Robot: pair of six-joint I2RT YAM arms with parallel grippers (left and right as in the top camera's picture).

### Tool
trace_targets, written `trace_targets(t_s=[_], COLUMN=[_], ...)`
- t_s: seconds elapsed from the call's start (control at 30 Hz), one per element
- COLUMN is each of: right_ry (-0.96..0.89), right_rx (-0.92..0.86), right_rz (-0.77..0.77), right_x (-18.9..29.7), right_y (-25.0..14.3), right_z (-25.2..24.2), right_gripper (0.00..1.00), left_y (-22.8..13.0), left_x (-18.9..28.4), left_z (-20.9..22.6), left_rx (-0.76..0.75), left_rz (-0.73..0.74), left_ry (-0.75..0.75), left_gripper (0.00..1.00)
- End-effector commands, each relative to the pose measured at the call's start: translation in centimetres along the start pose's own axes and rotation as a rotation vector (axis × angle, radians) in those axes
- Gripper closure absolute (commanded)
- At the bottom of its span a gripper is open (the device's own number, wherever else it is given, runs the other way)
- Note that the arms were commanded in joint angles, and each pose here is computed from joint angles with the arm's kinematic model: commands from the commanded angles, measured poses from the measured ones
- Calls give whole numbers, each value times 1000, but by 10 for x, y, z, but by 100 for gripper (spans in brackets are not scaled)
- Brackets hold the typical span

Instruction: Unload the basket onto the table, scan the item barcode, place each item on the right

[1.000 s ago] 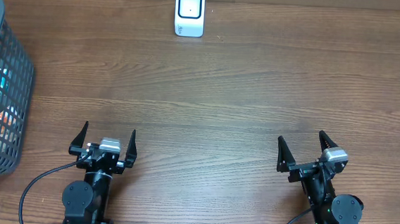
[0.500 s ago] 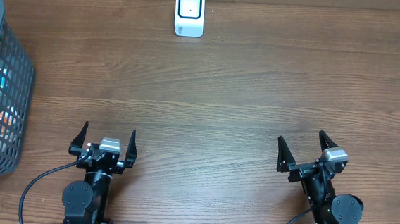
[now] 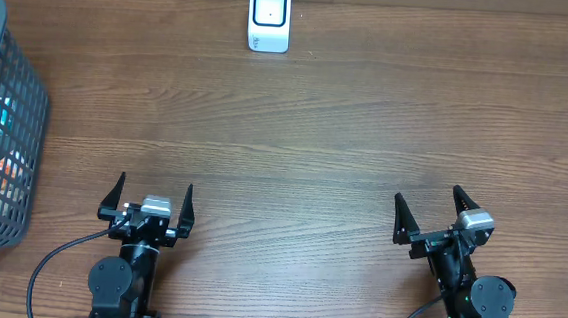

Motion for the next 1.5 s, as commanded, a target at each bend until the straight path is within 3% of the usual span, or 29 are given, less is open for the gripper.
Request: trace_targets(t_s=[0.0,1.47], right_ry=[9,9], right_rx=[-3,-3], right_rz=[-3,-3], right_x=[0,0], right_y=[-2,-2], right_z=[0,0], right_gripper=[0,0], left_y=[0,4], left_x=[0,1], left_z=[0,-5], left_rx=[15,-55], left_rz=[-11,-44], left_ry=[-4,-48], left_gripper=[1,0])
Point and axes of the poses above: each gripper's point midway between its finger pads, its own x axis back along the fingers, its own z axis along the line the jaws close on, y = z × x, the point moved 7 cm from there along x, back along the fingers, and after that the axes turned 13 degrees about -x, right-handed, at the moved point
